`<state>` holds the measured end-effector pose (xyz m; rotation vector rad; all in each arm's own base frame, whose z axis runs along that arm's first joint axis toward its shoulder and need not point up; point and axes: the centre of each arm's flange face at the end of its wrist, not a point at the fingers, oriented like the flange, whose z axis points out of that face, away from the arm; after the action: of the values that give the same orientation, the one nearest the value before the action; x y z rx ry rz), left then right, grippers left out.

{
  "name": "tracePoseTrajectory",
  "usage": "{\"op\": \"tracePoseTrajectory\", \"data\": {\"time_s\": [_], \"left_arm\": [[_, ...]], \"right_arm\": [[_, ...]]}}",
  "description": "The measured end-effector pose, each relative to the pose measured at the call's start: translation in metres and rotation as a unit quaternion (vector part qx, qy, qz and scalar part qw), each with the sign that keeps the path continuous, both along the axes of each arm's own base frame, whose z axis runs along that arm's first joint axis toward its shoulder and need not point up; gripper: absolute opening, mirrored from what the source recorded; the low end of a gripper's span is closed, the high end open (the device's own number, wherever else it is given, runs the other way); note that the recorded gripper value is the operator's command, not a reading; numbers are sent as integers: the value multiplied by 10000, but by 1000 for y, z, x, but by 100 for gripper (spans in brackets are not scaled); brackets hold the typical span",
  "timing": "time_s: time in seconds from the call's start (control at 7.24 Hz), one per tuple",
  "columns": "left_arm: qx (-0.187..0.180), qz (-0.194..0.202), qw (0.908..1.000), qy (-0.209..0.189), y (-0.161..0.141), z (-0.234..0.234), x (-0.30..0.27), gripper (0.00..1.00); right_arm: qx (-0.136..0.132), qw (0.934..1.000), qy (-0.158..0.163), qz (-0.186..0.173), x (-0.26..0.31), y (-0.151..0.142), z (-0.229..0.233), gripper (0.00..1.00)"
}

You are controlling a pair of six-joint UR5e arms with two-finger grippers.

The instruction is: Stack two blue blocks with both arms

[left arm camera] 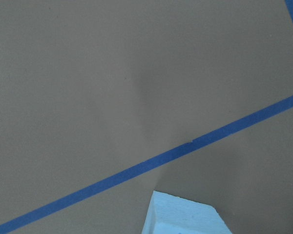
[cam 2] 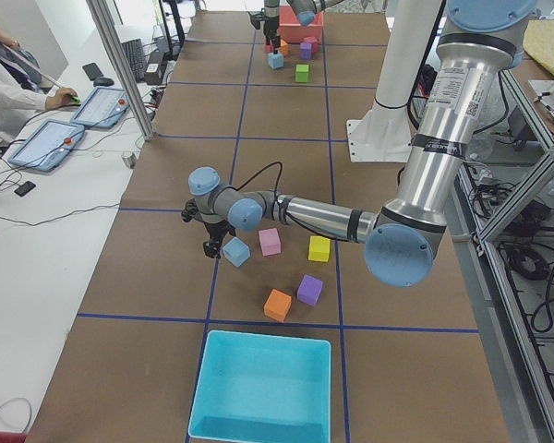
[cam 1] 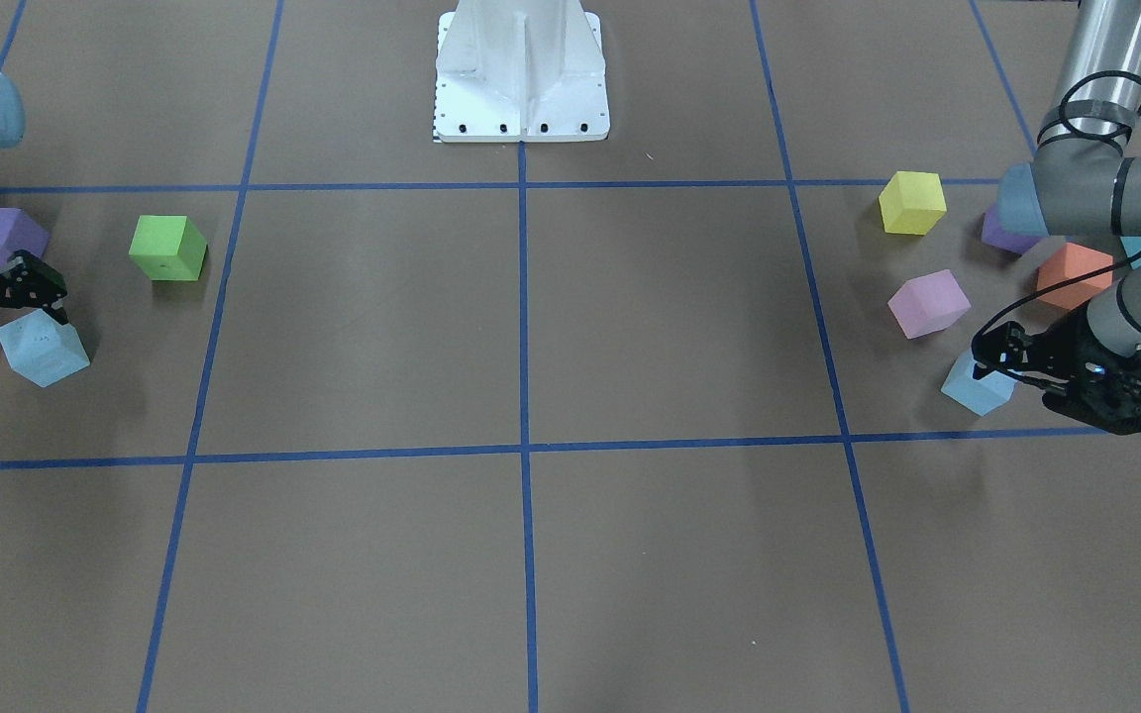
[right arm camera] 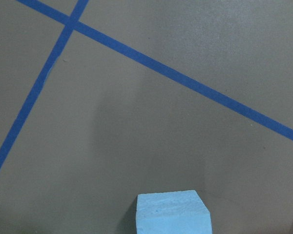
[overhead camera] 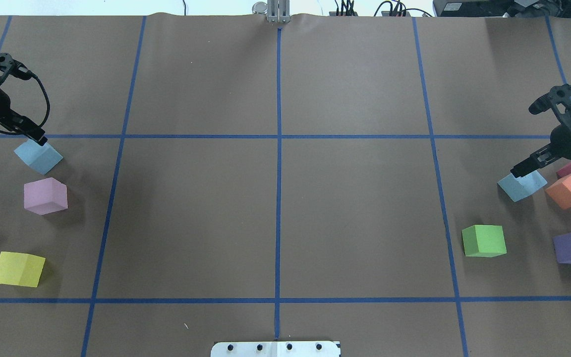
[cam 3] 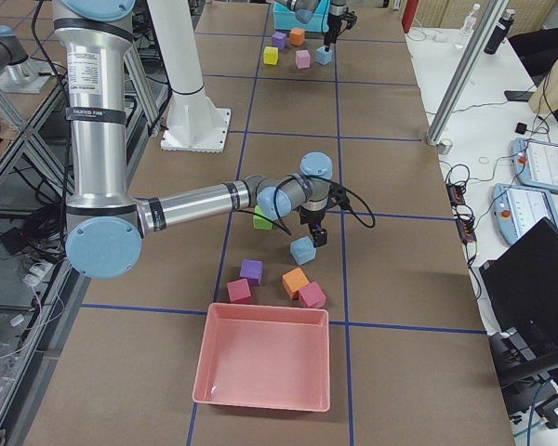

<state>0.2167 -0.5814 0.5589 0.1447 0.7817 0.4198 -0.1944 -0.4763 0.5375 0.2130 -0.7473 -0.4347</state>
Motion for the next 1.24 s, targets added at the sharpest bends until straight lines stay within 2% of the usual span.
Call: {"op": "tracePoseTrajectory", "data": {"time_s": [0.55,1.24], "left_arm": [[-46,11,10000,-16,12,7,-2,98],[-79,-28,10000,52,21,4,12,98]], "right_arm": [[132,9997,-6,-182,-1,0,1,99],[4,9995,132,-298,-3,-1,28,98]]}}
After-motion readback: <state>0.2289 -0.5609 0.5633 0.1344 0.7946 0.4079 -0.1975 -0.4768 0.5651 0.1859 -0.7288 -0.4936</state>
